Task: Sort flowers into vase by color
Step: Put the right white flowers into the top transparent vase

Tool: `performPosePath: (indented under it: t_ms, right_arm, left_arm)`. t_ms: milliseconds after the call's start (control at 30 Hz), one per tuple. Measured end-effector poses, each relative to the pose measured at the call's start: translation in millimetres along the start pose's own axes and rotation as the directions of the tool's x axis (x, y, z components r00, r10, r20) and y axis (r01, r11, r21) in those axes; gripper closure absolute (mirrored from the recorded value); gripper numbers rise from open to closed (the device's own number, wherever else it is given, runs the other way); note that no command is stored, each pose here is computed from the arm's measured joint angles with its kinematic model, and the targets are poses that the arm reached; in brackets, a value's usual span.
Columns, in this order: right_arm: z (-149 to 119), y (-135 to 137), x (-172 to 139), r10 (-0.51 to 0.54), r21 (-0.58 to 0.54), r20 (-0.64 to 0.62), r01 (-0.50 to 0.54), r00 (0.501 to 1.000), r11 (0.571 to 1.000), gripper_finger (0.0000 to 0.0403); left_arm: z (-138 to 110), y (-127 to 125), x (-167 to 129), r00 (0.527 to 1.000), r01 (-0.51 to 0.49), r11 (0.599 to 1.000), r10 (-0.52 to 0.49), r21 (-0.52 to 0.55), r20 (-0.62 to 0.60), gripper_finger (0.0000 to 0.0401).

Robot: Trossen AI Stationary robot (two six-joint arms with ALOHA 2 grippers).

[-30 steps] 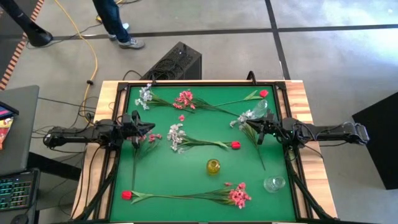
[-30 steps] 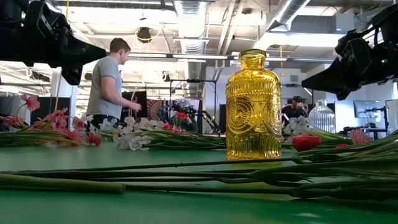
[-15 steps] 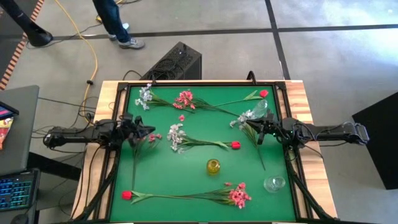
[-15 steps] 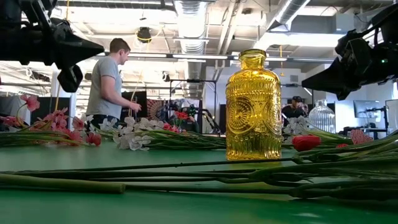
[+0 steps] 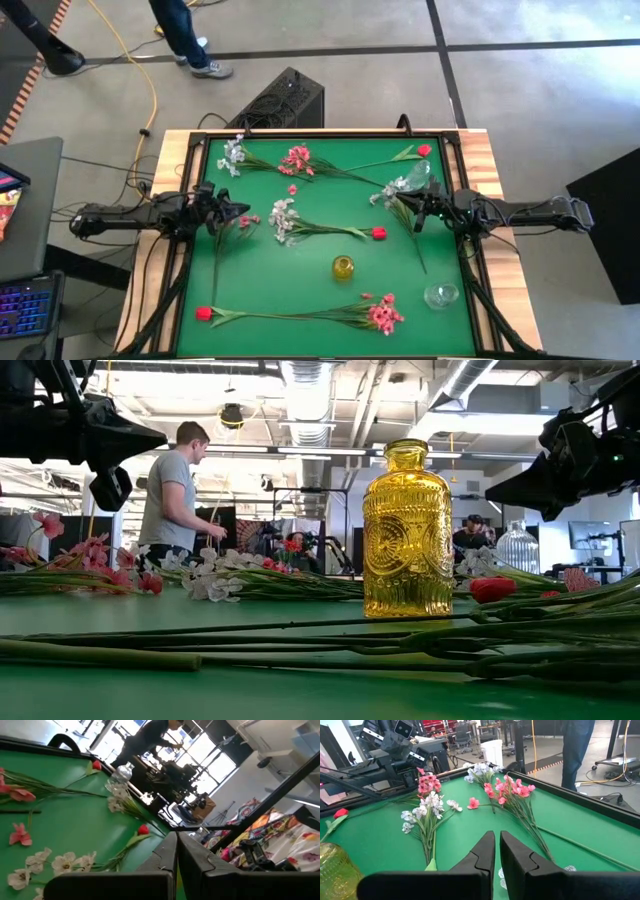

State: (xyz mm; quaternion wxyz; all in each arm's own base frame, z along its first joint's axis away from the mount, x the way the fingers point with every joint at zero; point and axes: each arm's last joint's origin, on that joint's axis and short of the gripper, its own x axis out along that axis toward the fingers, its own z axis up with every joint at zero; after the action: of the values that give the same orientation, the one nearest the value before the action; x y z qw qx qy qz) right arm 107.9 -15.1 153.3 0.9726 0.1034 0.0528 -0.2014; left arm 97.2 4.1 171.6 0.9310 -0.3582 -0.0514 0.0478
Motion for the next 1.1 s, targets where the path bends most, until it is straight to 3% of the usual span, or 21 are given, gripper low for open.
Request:
performPosePath:
  t_ms: [167, 333, 533, 867, 1100]
  right_arm:
    - [7, 1, 0, 0.012, 0.032, 0.059, -0.014, 0.998, 0.999, 0.0346]
    - [24, 4, -3, 0.022, 0.156, 0.106, -0.039, 0.994, 0.987, 0.0346]
    - [50, 11, -8, 0.068, 0.169, 0.121, -0.088, 0.990, 0.982, 0.0346]
    - [110, 31, -12, 0.076, 0.104, -0.075, -0.068, 0.994, 0.992, 0.0346]
    - [155, 47, -9, 0.066, 0.058, -0.195, -0.055, 0.979, 0.997, 0.0346]
  left_arm:
    - [2, -1, 0, 1.000, 0.014, 1.000, -0.014, -0.013, 0.013, 0.0401]
    - [12, -10, -2, 0.998, 0.037, 0.996, -0.041, 0.078, 0.042, 0.0401]
    - [32, -28, -3, 0.997, 0.027, 0.976, -0.042, 0.218, 0.065, 0.0401]
    - [76, -69, 16, 0.998, -0.044, 0.893, 0.016, 0.448, 0.066, 0.0397]
    - [106, -100, 43, 0.992, -0.073, 0.814, 0.120, 0.576, -0.044, 0.0356]
